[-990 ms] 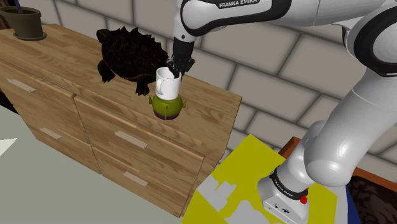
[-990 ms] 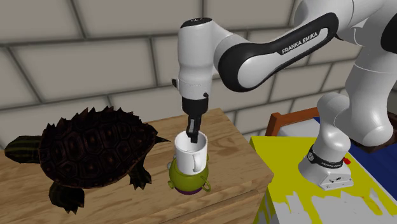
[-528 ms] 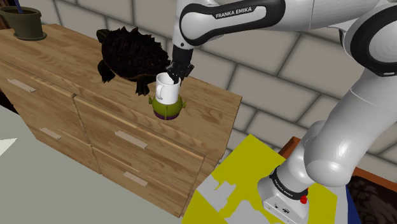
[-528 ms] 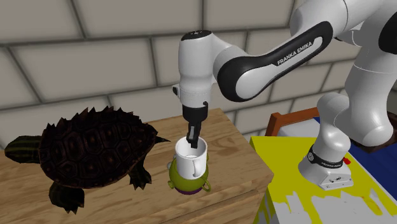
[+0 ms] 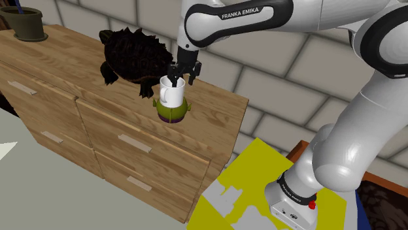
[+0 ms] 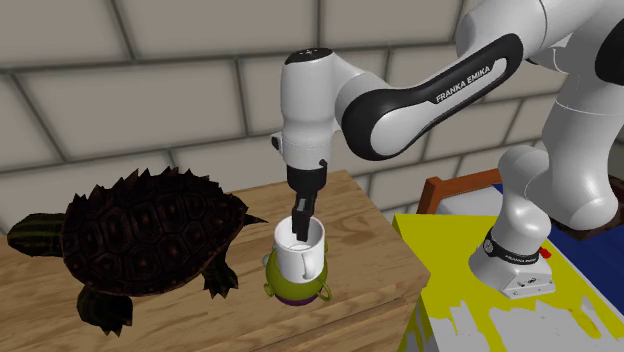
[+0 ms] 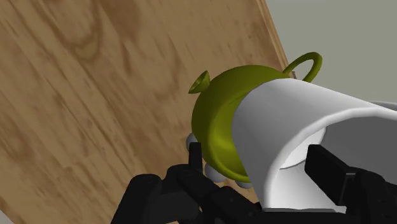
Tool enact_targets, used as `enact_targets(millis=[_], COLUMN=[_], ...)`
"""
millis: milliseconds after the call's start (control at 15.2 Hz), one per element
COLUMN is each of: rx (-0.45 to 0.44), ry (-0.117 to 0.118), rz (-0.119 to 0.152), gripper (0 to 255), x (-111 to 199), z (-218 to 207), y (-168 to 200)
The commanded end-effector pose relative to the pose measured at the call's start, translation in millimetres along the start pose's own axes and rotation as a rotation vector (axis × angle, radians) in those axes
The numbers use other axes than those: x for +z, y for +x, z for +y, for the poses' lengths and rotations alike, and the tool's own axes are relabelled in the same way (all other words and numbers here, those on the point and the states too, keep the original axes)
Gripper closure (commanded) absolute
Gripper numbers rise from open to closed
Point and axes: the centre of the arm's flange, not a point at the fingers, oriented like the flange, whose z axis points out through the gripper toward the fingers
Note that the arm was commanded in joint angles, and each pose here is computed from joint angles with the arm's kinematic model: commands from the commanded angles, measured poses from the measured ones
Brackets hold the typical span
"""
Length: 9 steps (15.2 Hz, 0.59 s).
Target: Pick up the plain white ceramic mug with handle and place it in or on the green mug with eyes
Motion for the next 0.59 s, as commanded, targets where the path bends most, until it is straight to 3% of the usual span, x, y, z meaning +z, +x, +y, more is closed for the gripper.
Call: enact_targets(millis=[0, 132, 396, 528], rx=[0.000, 0.000, 0.000, 0.000], ry=[0.000, 0.000, 0.000, 0.000], rz=[0.000, 0.000, 0.000, 0.000], gripper=[0, 0, 0, 0], x=[0, 0, -50, -50], z=[0, 0, 0, 0], y=[0, 0, 0, 0])
